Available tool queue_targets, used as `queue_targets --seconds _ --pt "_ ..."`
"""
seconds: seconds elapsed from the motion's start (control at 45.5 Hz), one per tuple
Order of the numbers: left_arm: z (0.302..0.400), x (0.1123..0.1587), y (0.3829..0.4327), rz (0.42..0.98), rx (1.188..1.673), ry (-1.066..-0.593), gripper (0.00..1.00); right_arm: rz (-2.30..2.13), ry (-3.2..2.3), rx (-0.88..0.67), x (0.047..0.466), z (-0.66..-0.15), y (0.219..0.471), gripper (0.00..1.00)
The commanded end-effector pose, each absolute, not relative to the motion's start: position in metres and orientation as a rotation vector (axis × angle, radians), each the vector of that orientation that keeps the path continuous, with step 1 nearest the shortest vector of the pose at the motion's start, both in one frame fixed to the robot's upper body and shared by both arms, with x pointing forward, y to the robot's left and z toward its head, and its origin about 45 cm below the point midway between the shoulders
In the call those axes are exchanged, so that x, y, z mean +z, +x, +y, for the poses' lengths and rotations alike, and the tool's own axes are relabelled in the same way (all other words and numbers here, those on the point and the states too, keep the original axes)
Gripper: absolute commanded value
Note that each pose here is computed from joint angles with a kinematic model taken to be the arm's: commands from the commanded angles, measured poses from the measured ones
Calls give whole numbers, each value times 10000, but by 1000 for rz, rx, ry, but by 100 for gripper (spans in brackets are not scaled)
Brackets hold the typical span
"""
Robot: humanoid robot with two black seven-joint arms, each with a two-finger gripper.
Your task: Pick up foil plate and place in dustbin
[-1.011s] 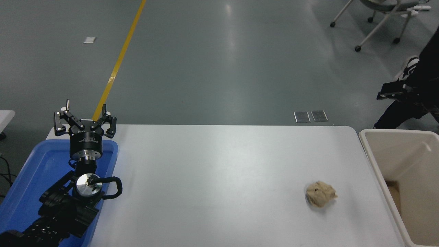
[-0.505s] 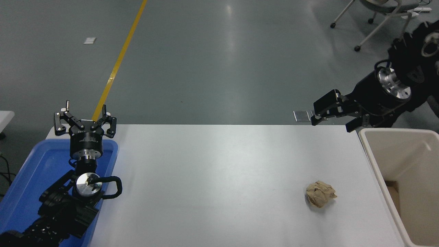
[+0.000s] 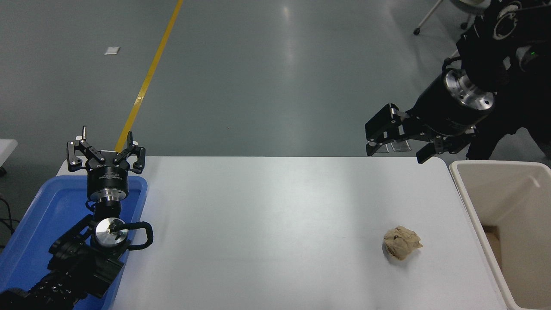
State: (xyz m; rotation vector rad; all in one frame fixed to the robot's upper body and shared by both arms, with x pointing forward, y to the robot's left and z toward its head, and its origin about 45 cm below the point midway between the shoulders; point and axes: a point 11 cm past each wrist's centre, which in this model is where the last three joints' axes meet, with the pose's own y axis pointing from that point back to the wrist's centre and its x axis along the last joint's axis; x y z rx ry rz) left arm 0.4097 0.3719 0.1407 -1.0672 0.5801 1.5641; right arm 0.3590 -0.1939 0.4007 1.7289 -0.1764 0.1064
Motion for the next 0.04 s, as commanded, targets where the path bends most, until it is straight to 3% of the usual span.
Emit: queue_targets --seconds 0.0,0.022 --pt "3719 1406 4096 580 1564 -1067 99 -183 1736 106 4057 -1747 3564 100" --pt "3719 1406 4096 580 1564 -1067 99 -184 1737 105 4057 -1745 3564 100"
